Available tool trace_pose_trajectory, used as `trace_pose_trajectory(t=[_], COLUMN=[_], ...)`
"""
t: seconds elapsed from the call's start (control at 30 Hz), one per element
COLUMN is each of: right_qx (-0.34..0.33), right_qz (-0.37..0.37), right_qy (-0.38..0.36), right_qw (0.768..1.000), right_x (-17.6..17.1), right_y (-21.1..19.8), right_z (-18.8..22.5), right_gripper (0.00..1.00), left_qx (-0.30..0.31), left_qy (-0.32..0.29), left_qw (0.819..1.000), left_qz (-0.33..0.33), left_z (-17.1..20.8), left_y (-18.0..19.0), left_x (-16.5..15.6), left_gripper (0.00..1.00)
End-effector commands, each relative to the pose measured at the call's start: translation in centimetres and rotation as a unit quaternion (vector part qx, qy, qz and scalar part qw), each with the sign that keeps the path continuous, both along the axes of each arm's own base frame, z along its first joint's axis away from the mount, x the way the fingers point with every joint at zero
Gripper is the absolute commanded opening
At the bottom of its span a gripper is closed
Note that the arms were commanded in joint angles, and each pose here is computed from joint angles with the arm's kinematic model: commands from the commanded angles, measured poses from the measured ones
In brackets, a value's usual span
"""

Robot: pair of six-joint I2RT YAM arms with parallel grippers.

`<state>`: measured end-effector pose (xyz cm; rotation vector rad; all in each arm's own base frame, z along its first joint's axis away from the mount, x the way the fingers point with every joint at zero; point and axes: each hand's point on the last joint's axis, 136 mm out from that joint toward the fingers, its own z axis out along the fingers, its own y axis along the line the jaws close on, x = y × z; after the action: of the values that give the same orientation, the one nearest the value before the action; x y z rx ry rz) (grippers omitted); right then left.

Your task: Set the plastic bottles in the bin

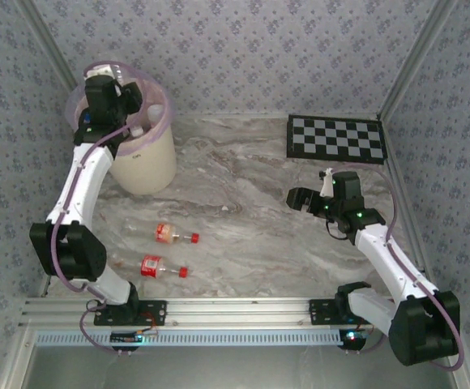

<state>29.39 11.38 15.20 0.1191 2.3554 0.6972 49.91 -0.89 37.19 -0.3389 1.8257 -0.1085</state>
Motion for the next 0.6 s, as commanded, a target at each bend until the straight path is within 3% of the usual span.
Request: trace_pose_trajectory(t=[0.0, 0.13, 0.27, 0.57], right_qx=[-0.009, -0.010, 0.001, -0.002], right_qz=[-0.003, -0.002, 0.003, 0.010], right_qy=[0.000, 0.005, 0.009, 0.014], right_qw=[1.000, 1.000, 1.000, 1.000], right_x=[-0.2, 0.0, 0.6, 0.9], right_y=[-0.4, -0.3, 0.2, 0.8], right_z=[-0.1, -0.5, -0.8, -1.0], right_gripper=[1.00, 1.00, 1.00, 1.00], left_qx=[0.014, 0.022, 0.039, 0.057], left_qy=[-0.017, 0.012, 0.017, 0.065], left_qw=[1.000, 1.000, 0.999, 0.996], left_qz=[0.012, 0.013, 0.019, 0.019], left_z=[2.2, 2.8, 4.5, 2.8], left_y=[1.0, 1.7, 2.2, 2.4], left_x=[-1.2, -2.5, -3.6, -1.9], left_gripper=[0.64, 0.85, 0.88, 0.58])
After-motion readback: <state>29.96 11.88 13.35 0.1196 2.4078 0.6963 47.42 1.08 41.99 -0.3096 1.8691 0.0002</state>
